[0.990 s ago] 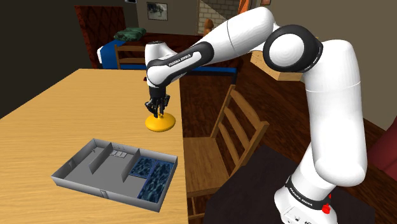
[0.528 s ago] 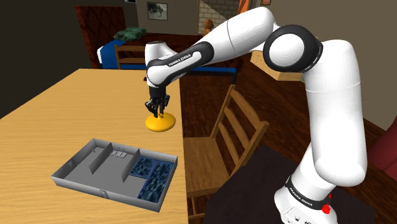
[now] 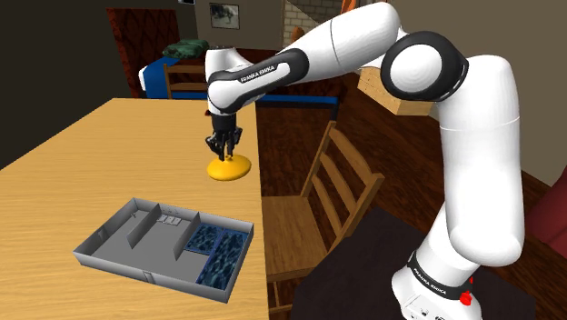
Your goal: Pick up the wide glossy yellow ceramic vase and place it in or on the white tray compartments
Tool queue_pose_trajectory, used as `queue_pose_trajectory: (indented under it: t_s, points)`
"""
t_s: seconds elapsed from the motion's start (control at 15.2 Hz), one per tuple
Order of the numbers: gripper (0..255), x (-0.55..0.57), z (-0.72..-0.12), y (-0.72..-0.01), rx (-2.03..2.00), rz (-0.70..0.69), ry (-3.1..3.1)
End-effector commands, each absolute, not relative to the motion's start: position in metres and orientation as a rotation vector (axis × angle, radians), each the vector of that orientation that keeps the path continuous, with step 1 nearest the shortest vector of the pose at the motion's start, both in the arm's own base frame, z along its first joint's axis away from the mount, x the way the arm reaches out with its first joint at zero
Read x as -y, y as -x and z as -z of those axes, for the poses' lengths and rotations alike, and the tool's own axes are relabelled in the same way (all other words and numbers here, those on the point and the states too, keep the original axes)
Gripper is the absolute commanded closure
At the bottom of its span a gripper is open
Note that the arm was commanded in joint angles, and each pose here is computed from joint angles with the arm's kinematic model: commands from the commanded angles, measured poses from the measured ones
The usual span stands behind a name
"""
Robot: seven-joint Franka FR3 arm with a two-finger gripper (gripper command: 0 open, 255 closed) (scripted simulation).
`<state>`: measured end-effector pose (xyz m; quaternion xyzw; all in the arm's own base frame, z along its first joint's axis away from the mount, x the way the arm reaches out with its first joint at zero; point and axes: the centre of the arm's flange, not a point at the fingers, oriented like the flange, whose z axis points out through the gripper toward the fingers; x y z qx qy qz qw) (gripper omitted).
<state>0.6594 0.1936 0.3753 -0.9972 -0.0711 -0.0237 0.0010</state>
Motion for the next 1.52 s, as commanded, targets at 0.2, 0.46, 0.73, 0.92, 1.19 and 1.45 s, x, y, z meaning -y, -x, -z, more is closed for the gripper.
queue_pose_trajectory:
  t_s: [0.2, 0.46, 0.73, 0.92, 1.19, 1.45]
  points:
    - [255, -0.193, -0.402, -0.659, 0.223, 0.074, 3.131]
    - [255, -0.193, -0.423, -0.659, 0.223, 0.074, 3.131]
    - [255, -0.193, -0.444, -0.659, 0.223, 0.074, 3.131]
    - [255, -0.193, -0.460, -0.659, 0.223, 0.074, 3.131]
    - [255, -0.227, -0.470, -0.639, 0.223, 0.074, 3.131]
    - [255, -0.272, -0.478, -0.613, 0.223, 0.074, 3.131]
